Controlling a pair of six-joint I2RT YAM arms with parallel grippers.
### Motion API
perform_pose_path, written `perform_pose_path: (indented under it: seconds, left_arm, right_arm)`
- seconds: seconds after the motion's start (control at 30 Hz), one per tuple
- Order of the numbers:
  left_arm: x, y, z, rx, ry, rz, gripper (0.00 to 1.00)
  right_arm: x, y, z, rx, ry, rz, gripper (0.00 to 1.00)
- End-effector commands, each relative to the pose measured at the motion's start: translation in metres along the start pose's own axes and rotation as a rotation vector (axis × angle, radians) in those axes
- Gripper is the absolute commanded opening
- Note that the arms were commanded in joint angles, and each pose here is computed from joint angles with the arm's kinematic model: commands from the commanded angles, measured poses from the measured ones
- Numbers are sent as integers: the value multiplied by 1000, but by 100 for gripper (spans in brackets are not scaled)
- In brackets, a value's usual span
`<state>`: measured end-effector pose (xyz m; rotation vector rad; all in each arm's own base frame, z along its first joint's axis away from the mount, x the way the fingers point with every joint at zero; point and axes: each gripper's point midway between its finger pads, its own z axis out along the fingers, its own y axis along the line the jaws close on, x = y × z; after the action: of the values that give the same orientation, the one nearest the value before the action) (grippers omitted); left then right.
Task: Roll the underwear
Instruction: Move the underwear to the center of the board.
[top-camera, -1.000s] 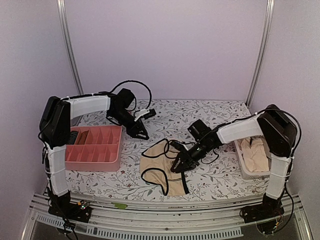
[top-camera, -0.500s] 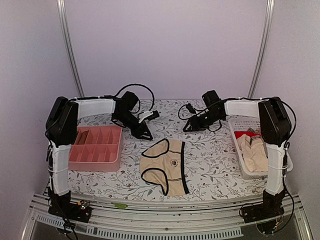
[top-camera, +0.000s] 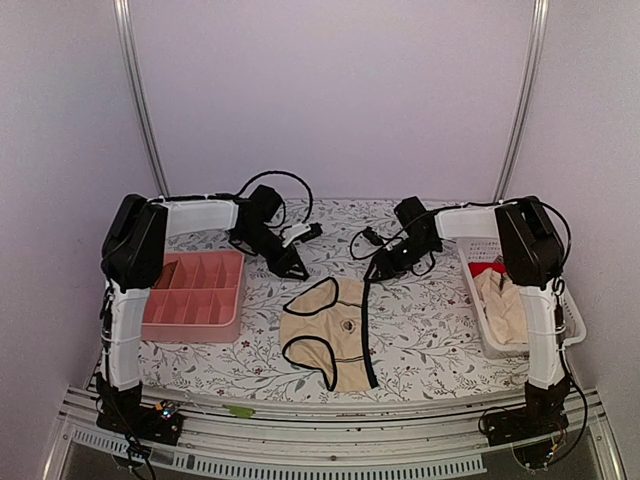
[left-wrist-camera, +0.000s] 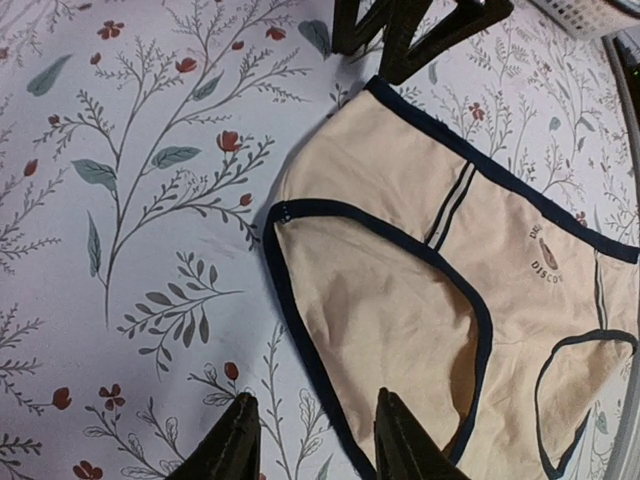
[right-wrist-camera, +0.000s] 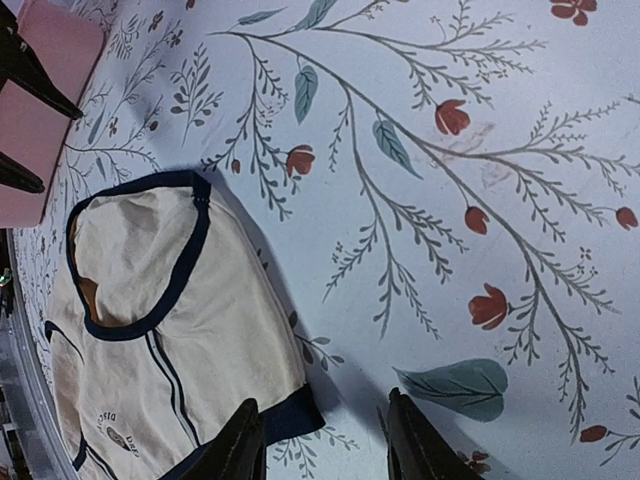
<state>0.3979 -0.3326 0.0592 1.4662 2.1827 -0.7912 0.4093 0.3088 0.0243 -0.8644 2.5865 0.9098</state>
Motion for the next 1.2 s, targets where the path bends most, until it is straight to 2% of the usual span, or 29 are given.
perform_pose_path:
  seconds: [0.0, 0.2, 0.53, 0.67, 0.8, 0.93, 1.17]
  left_arm:
    - [-7, 1, 10, -22, -5, 10, 39]
    - [-5, -1, 14, -22, -6, 16, 39]
    - [4, -14, 44, -16, 42, 0, 37]
    - [11, -12, 55, -59, 71, -9, 39]
    - [21, -4, 61, -139, 115, 1, 40]
    - [21, -1, 60, -195, 122, 26, 39]
    - [-8, -7, 26, -162, 4, 28, 38]
  right_arm:
    - [4, 4, 24, 12, 42, -48, 41]
    - [21, 0, 38, 66, 110, -72, 33]
    - [43, 4, 31, 69, 148, -77, 20]
    - [37, 2, 33, 76, 141, -67, 8]
    - [35, -1, 32, 91, 139, -63, 0]
    - [34, -1, 29, 91, 135, -62, 0]
    - [14, -1, 12, 102, 69, -58, 0]
